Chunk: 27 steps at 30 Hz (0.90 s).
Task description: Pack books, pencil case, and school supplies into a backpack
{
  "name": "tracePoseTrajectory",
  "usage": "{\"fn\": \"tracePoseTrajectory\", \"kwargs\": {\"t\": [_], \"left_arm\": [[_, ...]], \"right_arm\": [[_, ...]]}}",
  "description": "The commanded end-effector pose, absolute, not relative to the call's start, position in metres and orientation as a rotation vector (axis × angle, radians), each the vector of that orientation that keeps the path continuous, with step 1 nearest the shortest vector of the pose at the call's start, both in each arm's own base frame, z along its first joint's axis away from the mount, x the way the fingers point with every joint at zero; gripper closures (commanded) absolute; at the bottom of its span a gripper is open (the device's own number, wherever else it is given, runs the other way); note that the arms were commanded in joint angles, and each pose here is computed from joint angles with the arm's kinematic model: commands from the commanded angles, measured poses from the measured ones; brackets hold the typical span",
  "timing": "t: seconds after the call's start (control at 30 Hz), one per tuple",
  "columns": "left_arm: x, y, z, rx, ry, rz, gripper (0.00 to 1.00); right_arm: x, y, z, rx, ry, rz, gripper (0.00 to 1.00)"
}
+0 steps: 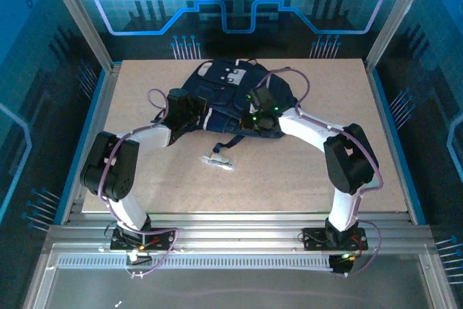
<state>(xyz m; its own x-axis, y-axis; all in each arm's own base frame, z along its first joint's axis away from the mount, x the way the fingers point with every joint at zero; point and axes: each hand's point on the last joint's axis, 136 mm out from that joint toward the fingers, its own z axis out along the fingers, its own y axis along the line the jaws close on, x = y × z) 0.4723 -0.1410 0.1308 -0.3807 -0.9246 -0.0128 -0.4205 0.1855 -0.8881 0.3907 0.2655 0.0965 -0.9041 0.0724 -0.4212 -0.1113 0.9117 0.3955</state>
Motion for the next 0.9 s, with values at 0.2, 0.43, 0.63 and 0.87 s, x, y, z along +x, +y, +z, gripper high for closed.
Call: {"fn": "tracePoseTrajectory", "kwargs": {"t": [0.2, 0.43, 0.63, 0.87], "left_arm": [[0.511, -0.119, 0.154, -1.085, 1.911, -1.223, 1.0], [0.532, -0.113, 0.156, -0.952, 1.993, -1.174, 1.0], [0.561, -0.128, 0.159, -0.867, 2.036, -1.223, 1.0], [0.572, -0.152, 0.158, -0.786, 2.14, -1.278, 0.35]], "right_arm": [[0.352, 0.164, 0.077, -0.278, 2.917, 0.306, 1.0], [0.367, 0.116, 0.102, -0.33, 2.909, 0.025, 1.0], [0.372, 0.188, 0.121, -0.432, 2.828, 0.451, 1.0], [0.375, 0.289, 0.137, -0.516, 2.692, 0.918, 1.0]]}}
